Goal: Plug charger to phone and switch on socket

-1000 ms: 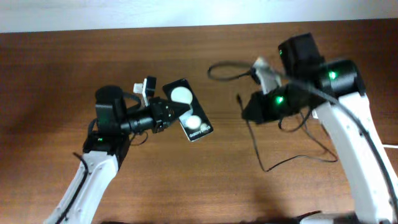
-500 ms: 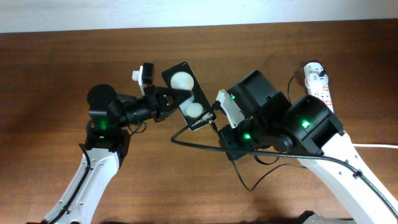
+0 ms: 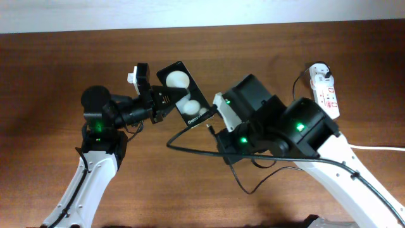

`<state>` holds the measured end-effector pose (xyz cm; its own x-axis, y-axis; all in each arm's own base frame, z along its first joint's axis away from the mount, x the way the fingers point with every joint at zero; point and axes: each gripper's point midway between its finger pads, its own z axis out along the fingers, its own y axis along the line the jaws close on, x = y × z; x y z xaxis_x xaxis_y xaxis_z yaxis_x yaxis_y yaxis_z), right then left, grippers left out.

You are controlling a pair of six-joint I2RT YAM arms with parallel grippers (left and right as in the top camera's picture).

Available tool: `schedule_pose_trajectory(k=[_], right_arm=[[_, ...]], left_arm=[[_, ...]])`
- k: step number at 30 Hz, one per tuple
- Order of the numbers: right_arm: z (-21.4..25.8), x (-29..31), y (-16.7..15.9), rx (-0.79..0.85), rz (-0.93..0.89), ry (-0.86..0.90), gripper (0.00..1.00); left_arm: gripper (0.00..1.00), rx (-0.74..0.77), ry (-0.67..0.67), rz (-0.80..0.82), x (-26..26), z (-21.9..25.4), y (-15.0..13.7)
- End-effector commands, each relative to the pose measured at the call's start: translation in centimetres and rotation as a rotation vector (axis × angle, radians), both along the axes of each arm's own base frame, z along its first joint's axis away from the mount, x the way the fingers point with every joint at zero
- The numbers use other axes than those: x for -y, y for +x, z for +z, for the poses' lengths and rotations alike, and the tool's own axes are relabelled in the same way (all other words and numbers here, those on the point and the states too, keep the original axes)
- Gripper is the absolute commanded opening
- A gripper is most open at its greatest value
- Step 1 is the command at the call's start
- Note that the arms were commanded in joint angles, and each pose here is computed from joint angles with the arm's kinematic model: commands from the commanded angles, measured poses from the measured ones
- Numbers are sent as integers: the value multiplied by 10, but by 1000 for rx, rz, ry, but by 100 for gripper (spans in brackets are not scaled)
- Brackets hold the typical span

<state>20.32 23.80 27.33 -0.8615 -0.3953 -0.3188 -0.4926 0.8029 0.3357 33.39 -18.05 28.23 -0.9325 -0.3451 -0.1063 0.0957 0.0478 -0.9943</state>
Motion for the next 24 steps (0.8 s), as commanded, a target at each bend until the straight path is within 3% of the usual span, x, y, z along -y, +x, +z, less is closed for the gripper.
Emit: schedule_pose_trajectory(k=[1,24], right_arm=[[-6,-5,1,-17,5,-6,4],[-4,-11,2,-16,11,22,4]], left_arm=[[0,28,-5,8,-1,10,1],[0,20,-8,0,0,10,0]])
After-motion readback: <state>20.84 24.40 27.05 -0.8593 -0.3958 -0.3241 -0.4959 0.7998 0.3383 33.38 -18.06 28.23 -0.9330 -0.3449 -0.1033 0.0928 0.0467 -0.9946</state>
